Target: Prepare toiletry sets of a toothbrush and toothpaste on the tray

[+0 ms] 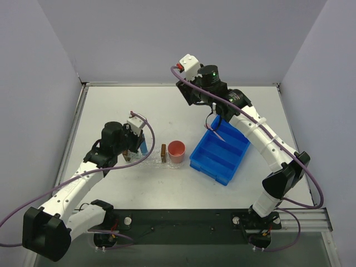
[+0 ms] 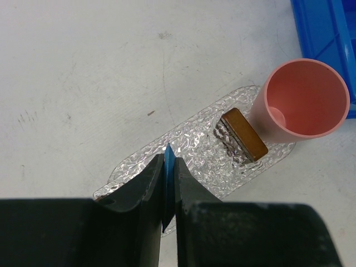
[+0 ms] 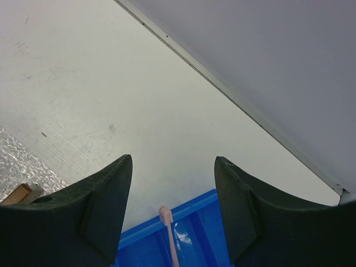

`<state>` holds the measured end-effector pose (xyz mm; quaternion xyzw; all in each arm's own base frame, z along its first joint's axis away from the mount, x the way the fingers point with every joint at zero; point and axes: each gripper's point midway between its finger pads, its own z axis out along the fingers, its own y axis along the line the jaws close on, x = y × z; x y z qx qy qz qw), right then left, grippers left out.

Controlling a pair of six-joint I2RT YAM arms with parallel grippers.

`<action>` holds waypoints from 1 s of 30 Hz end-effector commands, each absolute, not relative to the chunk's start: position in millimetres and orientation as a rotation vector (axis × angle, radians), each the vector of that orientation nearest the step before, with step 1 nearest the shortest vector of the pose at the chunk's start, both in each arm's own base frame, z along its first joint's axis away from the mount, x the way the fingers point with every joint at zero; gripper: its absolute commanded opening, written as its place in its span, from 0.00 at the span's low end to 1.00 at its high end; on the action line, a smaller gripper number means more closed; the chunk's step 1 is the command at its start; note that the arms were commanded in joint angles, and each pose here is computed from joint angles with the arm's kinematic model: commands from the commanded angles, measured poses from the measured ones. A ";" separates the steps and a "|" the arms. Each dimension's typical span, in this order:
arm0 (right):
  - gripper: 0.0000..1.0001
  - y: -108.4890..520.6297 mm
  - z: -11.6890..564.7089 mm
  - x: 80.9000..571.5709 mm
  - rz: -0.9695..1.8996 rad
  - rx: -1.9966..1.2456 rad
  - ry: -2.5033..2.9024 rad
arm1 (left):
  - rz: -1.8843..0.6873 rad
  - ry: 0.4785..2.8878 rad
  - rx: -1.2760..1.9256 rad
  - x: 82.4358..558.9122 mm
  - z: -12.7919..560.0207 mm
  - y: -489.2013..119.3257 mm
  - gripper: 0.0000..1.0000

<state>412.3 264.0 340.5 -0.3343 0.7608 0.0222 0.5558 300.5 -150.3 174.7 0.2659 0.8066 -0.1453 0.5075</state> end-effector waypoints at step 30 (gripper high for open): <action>0.56 267.7 354.5 408.3 0.004 -0.804 1.739 | -0.385 1.851 0.658 311.1 168.6 -162.7 0.00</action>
